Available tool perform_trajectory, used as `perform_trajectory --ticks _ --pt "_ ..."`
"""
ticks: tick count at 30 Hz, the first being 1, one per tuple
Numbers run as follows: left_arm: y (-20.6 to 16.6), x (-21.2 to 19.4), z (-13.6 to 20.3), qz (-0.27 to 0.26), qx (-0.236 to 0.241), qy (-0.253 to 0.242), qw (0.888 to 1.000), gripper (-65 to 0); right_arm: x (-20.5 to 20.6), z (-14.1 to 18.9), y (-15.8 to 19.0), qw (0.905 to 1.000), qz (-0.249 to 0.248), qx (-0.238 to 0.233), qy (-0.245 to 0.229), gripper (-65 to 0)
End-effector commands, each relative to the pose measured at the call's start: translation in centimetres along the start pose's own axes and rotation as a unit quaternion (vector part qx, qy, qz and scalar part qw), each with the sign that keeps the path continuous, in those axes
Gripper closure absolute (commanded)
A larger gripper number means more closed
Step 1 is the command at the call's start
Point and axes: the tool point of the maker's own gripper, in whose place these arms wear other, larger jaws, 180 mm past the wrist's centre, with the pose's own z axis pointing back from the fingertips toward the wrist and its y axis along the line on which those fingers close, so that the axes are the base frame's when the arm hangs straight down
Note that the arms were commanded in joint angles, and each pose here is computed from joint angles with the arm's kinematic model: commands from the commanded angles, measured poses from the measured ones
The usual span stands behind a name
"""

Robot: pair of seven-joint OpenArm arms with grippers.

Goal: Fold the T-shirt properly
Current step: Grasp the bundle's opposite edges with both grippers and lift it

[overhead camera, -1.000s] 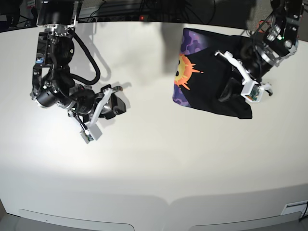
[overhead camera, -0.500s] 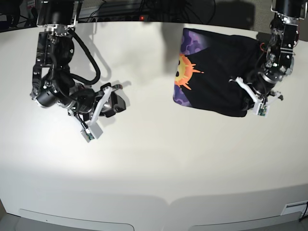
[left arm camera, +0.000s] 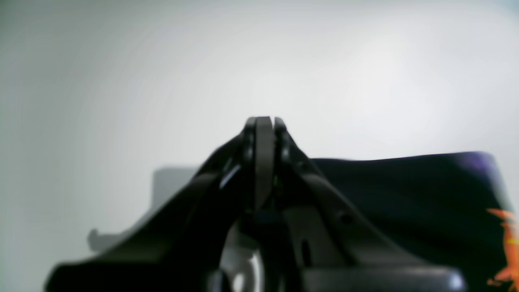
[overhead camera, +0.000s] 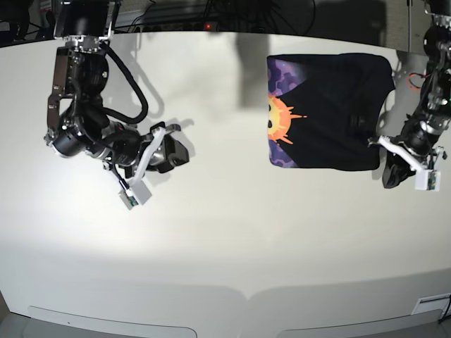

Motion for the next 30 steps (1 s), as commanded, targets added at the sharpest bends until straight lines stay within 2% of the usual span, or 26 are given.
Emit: perform_trajectory --ticks 1,3,4,8,16,22,26,30 --pt "0.0 1.0 0.9 -0.013 -0.001 -0.012 1.000 0.0 1.9 0.3 0.5 0.9994 0.010 0.013 -0.032 -21.9" --pt "-1.3 0.5 2.3 -0.009 -0.015 -0.001 1.000 0.0 1.9 0.1 1.1 0.9991 0.014 0.023 -0.033 -21.8" --pt "-2.0 -0.2 2.9 -0.008 -0.023 0.009 1.000 0.0 1.8 -0.2 1.6 0.9990 0.019 0.028 -0.027 -18.9" --pt "-4.0 -4.0 5.5 -0.011 -0.056 0.053 0.997 0.0 1.6 -1.8 4.6 0.9964 0.048 0.068 -0.015 0.0" --pt "-4.1 -10.0 9.1 -0.026 -0.047 0.128 0.990 0.0 3.2 -5.2 9.8 0.9864 0.131 0.081 -0.056 0.0" --pt "-4.3 -13.4 11.8 -0.036 -0.047 0.176 0.983 0.0 6.2 -8.9 13.2 0.9823 0.137 0.095 -0.085 0.0" --pt "-4.1 -14.1 12.1 -0.067 -0.036 0.170 0.982 0.0 7.7 -11.8 14.7 0.9825 0.126 0.100 -0.094 0.0" --pt "-4.1 -15.0 11.2 -0.064 -0.018 0.161 0.985 0.0 7.1 -14.1 14.0 0.9851 0.133 0.087 -0.066 0.0"
